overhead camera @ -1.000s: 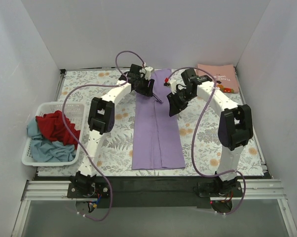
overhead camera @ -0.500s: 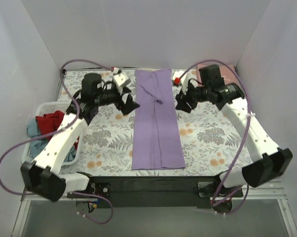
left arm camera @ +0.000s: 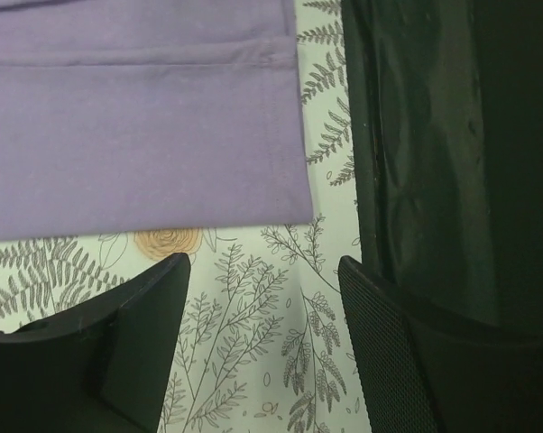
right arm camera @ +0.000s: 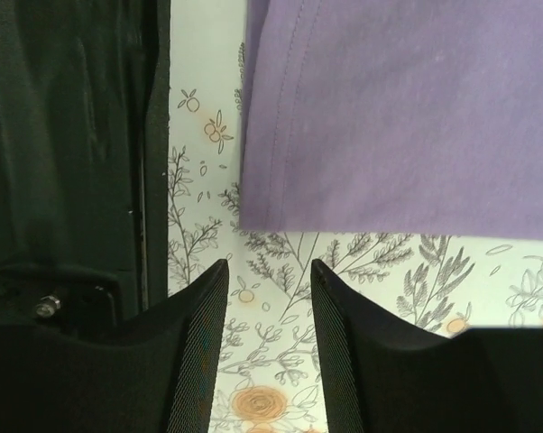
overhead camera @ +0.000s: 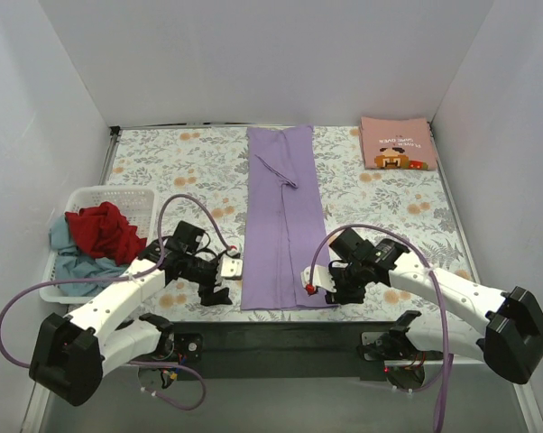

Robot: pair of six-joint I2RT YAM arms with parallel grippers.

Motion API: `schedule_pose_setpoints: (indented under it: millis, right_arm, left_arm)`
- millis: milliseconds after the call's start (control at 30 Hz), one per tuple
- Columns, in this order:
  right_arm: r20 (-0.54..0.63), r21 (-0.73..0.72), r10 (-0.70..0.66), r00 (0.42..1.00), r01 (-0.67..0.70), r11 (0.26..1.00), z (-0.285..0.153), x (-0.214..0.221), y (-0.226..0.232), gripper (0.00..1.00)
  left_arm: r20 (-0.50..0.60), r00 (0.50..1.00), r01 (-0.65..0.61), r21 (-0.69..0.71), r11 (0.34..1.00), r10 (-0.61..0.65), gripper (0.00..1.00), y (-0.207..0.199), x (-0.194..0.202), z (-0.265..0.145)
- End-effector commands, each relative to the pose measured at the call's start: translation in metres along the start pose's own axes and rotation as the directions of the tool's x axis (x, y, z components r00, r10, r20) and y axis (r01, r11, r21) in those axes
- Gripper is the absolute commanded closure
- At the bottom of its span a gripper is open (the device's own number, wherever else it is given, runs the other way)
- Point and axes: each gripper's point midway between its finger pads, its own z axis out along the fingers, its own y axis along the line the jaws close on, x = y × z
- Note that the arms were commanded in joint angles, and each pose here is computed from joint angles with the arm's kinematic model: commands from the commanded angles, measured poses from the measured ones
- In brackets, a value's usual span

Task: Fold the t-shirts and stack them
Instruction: Fold the tshirt

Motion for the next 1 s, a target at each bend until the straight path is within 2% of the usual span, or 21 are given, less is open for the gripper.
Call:
schedule_pose_setpoints:
  millis: [0, 67, 200, 333, 433, 567, 700, 933, 967]
  right_arm:
    - [0.009, 0.060, -0.137, 0.991, 0.136, 0.989, 0.007, -0.009, -0.011, 0.52]
    - [0.000, 0.046, -0.175, 0.985, 0.175, 0.983, 0.014, -0.012, -0.005, 0.52]
    - [-0.021, 0.028, -0.190, 0.982, 0.190, 0.981, 0.023, -0.009, -0.004, 0.55]
    - [0.045, 0.011, -0.152, 0.987, 0.152, 0.988, 0.019, -0.033, -0.005, 0.59]
    - [0.055, 0.012, -0.126, 0.990, 0.126, 0.992, 0.019, -0.040, -0.008, 0.65]
    - [0.066, 0.016, -0.094, 0.993, 0.093, 0.996, 0.016, -0.039, -0.003, 0.66]
    - [0.073, 0.028, -0.063, 0.995, 0.061, 0.998, 0.010, -0.036, -0.004, 0.65]
    - [0.086, 0.057, 0.029, 0.996, -0.034, 0.998, 0.002, -0.026, -0.014, 0.65]
    - [0.092, 0.071, 0.051, 0.994, -0.058, 0.996, -0.001, -0.023, -0.017, 0.65]
  left_arm:
    - [0.002, 0.974, -0.225, 0.021, 0.974, 0.225, 0.35, -0.006, 0.003, 0.009]
    - [0.001, 0.960, -0.280, 0.034, 0.960, 0.280, 0.35, -0.009, 0.002, 0.017]
    - [-0.009, 0.952, -0.305, 0.033, 0.952, 0.305, 0.37, -0.009, 0.002, 0.030]
    - [0.028, 0.947, -0.322, 0.052, 0.945, 0.321, 0.52, -0.013, -0.020, 0.042]
    - [0.047, 0.915, -0.402, 0.042, 0.915, 0.400, 0.59, -0.012, -0.033, 0.053]
    - [0.069, 0.854, -0.520, 0.066, 0.851, 0.516, 0.69, -0.008, -0.045, 0.066]
    - [0.095, 0.800, -0.599, 0.094, 0.795, 0.592, 0.71, 0.003, -0.064, 0.080]
    - [0.129, 0.699, -0.714, 0.190, 0.674, 0.704, 0.71, 0.004, -0.071, 0.106]
    - [0.130, 0.697, -0.714, 0.219, 0.665, 0.705, 0.71, -0.001, -0.067, 0.107]
